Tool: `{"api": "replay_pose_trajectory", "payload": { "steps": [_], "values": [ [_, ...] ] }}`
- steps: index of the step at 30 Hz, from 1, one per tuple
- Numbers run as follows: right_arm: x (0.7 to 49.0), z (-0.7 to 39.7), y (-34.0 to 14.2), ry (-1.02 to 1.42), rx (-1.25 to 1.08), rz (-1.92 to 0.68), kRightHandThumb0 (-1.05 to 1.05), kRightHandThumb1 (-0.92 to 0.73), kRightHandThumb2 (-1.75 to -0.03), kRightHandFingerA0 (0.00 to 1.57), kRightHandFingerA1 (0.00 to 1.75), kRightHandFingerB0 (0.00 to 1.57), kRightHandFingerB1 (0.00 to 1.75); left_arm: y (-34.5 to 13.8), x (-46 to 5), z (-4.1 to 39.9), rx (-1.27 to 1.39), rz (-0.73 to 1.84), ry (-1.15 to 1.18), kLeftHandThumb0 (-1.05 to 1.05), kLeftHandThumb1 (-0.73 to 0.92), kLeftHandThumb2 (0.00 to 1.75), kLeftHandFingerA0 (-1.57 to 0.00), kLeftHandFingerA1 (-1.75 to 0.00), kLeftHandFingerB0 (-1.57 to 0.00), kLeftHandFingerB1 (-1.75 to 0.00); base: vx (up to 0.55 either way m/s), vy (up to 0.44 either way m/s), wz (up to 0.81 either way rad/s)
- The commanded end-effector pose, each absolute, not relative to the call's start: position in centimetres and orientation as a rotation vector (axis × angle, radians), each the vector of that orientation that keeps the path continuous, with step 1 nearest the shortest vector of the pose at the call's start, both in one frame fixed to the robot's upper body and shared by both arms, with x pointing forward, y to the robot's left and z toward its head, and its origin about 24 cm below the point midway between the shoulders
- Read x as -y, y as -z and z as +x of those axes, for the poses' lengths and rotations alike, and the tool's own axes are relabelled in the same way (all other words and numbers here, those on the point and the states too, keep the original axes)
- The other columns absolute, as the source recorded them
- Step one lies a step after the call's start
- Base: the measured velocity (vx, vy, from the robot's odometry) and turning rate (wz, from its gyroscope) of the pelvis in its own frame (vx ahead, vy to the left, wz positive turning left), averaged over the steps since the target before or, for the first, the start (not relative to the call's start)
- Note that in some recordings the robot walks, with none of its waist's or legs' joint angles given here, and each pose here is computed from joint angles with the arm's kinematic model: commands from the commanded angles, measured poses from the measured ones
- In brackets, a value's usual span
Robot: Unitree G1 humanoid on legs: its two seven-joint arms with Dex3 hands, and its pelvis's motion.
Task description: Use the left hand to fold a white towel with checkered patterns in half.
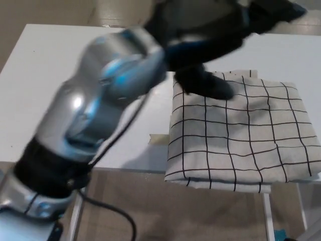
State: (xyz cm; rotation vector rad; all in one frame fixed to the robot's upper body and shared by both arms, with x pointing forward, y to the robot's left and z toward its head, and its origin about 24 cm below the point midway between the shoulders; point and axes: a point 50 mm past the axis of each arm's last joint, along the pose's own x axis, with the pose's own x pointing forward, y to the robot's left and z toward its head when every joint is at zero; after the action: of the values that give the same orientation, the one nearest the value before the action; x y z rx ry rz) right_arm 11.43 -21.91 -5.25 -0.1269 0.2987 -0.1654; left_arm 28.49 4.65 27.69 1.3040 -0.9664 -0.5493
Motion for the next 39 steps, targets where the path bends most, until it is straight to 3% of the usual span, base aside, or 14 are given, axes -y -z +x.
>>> {"api": "replay_pose_trajectory", "payload": {
  "steps": [1,4,7,8,17,31,32,34,35,39],
  "values": [
    [24.0,11.5,3.5,0.256,-0.285,-0.061,-0.3,-0.67,-0.59,0.48,0.51,0.46,0.5,-30.2,-13.1,21.7,1.015,0.983,0.621,-0.57,0.41,0.67,-0.14,-0.35,-0.23,-0.38,0.0,0.0,0.0],
    [25.0,12.8,1.6,0.318,-0.212,-0.028,-0.31,-0.68,-0.6,0.46,0.53,0.46,0.52,-28.2,-18.5,18.4,0.922,0.693,0.627,-0.46,0.38,0.62,-0.31,-0.39,-0.35,-0.38,0.0,0.0,0.0],
    [25.5,13.1,1.1,0.338,-0.195,-0.031,-0.3,-0.68,-0.6,0.46,0.53,0.46,0.52,-27.3,-20.4,17.4,0.845,0.624,0.66,-0.44,0.38,0.62,-0.34,-0.4,-0.35,-0.38,0.0,0.0,0.0],
    [26.0,13.1,0.7,0.358,-0.177,-0.058,-0.3,-0.68,-0.6,0.47,0.54,0.47,0.53,-25.7,-22.4,16.3,0.71,0.547,0.718,-0.37,0.43,0.54,-0.41,-0.36,-0.41,-0.34,0.0,0.0,0.0],
    [26.8,11.7,0.9,0.39,-0.204,-0.075,-0.31,-0.68,-0.6,0.48,0.57,0.48,0.54,-17.3,-27.3,11.5,0.222,0.246,0.851,-0.41,0.43,0.53,-0.48,-0.37,-0.51,-0.36,0.0,0.0,0.0],
    [27.1,10.5,1.5,0.409,-0.198,-0.036,-0.3,-0.66,-0.59,0.49,0.58,0.47,0.56,-9.4,-29.5,8.7,-0.223,0.198,0.763,-0.53,0.43,0.54,-0.55,-0.39,-0.58,-0.38,0.0,0.0,0.0],
    [27.1,10.3,1.9,0.418,-0.201,-0.04,-0.28,-0.64,-0.58,0.52,0.58,0.49,0.56,-8.2,-29.9,8.7,-0.272,0.199,0.745,-0.6,0.37,0.72,-0.5,-0.48,-0.53,-0.46,0.0,0.0,0.0],
    [27.1,10.2,2.1,0.425,-0.203,-0.041,-0.28,-0.64,-0.58,0.52,0.58,0.49,0.56,-7.3,-30.1,8.8,-0.307,0.194,0.735,-0.6,0.37,0.72,-0.5,-0.48,-0.53,-0.46,0.0,0.0,0.0],
    [27.1,10.1,2.2,0.428,-0.209,-0.044,-0.27,-0.64,-0.58,0.54,0.59,0.5,0.57,-6.6,-30.4,8.9,-0.334,0.193,0.72,-0.58,0.42,0.54,-0.56,-0.4,-0.57,-0.38,0.0,0.0,0.0],
    [27.1,10.0,2.6,0.433,-0.218,-0.044,-0.24,-0.64,-0.59,0.55,0.59,0.51,0.58,-4.0,-31.4,8.9,-0.435,0.181,0.654,-0.55,0.41,0.54,-0.56,-0.41,-0.56,-0.38,0.0,0.0,0.0]
  ]
}}
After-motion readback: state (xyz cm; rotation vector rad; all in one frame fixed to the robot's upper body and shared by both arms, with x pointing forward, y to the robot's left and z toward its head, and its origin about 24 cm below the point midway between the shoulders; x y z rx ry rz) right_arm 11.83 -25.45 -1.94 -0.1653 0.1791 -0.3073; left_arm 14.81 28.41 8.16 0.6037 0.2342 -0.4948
